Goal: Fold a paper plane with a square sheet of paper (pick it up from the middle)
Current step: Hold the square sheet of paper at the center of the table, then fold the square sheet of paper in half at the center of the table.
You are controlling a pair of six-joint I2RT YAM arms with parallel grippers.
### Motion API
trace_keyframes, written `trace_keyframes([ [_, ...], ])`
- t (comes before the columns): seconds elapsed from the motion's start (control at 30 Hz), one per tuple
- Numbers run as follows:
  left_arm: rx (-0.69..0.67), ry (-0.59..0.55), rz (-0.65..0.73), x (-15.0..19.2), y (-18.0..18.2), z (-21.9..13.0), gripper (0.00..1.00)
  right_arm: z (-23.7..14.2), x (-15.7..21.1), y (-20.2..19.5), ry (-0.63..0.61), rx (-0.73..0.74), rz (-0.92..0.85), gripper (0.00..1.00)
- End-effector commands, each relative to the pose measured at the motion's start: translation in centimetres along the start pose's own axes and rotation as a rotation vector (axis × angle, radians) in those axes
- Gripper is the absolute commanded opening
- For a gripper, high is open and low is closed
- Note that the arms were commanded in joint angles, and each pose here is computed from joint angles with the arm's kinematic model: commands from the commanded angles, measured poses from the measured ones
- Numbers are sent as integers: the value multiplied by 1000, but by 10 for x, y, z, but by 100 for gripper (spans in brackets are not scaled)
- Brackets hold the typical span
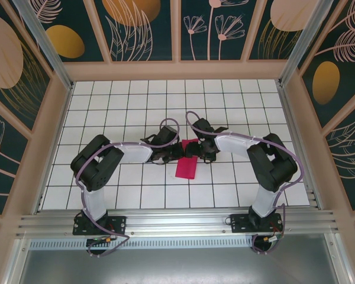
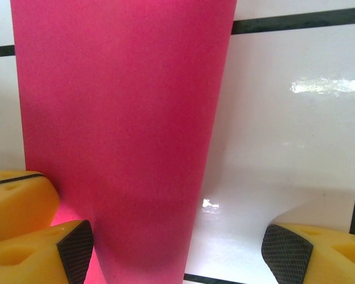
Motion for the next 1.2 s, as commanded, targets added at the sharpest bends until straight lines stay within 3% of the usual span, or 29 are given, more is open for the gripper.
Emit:
trace_keyframes([
  [0.0, -73, 40, 4, 10, 13, 8, 0, 46, 25, -28, 97, 96, 13, 83],
  [0.27, -95, 42, 7, 13, 18, 10, 0, 34, 13, -16, 60, 56, 10, 84],
  [0.47, -109, 66, 12, 22, 27, 12, 0, -14, -9, 7, -98, -58, 3, 86],
  [0.7, -112, 68, 12, 23, 29, 12, 0, -68, -20, 3, -249, -169, 69, 84],
  [0.77, -113, 61, 15, 23, 29, 11, 0, -77, -18, 5, -249, -297, 79, 75],
  [0.93, -112, 61, 12, 24, 31, 12, 0, -79, -7, 12, -193, -544, 105, 26],
  [1.17, -119, 67, 14, 26, 33, 13, 0, -59, 3, 18, -82, -635, 105, 14],
])
Point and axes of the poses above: each hand's point on the last joint's axis, 136 mm out from that joint toward the fingers, its own z axis out along the fingers, its own y axis along the line the jaws close on, x = y × z, the point moved 6 cm from there along -z, back along the fingers, and after that the axes turned 4 degrees about z, right-handed, at the moved point
